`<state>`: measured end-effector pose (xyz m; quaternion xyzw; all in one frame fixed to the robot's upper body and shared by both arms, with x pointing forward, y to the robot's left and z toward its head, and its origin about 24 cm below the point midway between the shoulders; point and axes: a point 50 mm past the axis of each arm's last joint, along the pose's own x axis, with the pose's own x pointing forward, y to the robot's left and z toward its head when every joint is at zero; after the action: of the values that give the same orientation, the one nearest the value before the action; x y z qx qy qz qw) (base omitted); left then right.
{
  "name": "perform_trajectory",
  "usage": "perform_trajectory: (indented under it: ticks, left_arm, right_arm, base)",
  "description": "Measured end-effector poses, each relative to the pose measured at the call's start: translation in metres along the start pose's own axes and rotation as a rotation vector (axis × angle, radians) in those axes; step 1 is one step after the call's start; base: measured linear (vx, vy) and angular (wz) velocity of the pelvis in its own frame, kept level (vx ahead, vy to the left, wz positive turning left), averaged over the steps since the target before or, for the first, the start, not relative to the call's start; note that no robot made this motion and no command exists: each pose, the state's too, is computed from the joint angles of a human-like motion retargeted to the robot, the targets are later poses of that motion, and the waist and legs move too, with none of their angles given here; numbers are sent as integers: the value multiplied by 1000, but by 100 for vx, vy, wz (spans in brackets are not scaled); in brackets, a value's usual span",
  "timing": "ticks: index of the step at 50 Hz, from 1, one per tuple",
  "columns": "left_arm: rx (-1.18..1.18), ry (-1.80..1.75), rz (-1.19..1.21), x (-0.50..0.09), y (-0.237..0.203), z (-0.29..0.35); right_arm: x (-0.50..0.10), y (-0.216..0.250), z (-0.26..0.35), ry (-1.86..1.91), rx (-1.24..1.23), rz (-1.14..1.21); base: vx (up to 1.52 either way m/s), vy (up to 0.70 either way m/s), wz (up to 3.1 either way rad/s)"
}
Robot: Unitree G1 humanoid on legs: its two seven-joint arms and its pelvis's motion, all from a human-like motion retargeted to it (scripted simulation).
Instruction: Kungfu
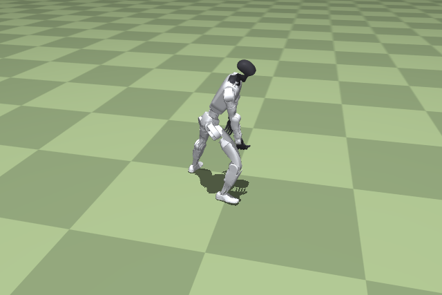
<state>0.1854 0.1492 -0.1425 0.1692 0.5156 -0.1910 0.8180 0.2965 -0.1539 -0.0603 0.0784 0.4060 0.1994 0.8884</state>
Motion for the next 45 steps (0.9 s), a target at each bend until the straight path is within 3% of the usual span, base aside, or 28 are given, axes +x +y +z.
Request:
perform_trajectory:
  ticks: [2, 5, 8, 12, 18, 23, 29, 33, 38, 42, 45]
  left_arm:
    - [-161, 70, -1, -5, -14, -54]
    - [-378, 11, 207, -12, -14, -81]
    - [-489, -30, 297, -19, -7, -96]
    - [-403, -21, 374, -24, 7, -99]
    - [-256, -212, 491, -19, 26, -37]
    - [-94, -685, 661, -45, 51, 82]
    - [118, -1330, 888, -157, 71, 217]
    - [176, -1666, 1058, -255, 80, 253]
    - [232, -1914, 1283, -352, 90, 253]
    - [235, -1979, 1446, -397, 104, 227]
    - [271, -2002, 1526, -418, 114, 200]
  right_arm:
    - [-8, 25, -46, 394, -77, 463]
    - [5, 65, -58, 428, -244, 644]
    - [20, 81, -72, 316, -377, 489]
    - [20, 72, -77, 248, -369, 377]
    - [-1, 30, -66, 192, -417, 384]
    - [-51, -36, -42, -117, -399, 92]
    - [-174, -125, -73, -420, -66, -427]
    - [-263, -164, -103, -452, 28, -821]
    - [-342, -180, -135, -348, -7, -1242]
    - [-312, -168, -159, -315, 14, -1231]
    - [-225, -139, -183, -213, 126, -934]
  base:
    - [0, -12, 35]
    - [-9, -12, 34]
    - [-2, -15, 7]
    - [10, -1, 26]
    - [6, 10, 36]
    - [5, 21, 75]
    - [12, 24, 59]
    - [34, 47, 0]
    - [43, 53, 16]
    - [57, 72, 57]
    - [50, 68, 49]
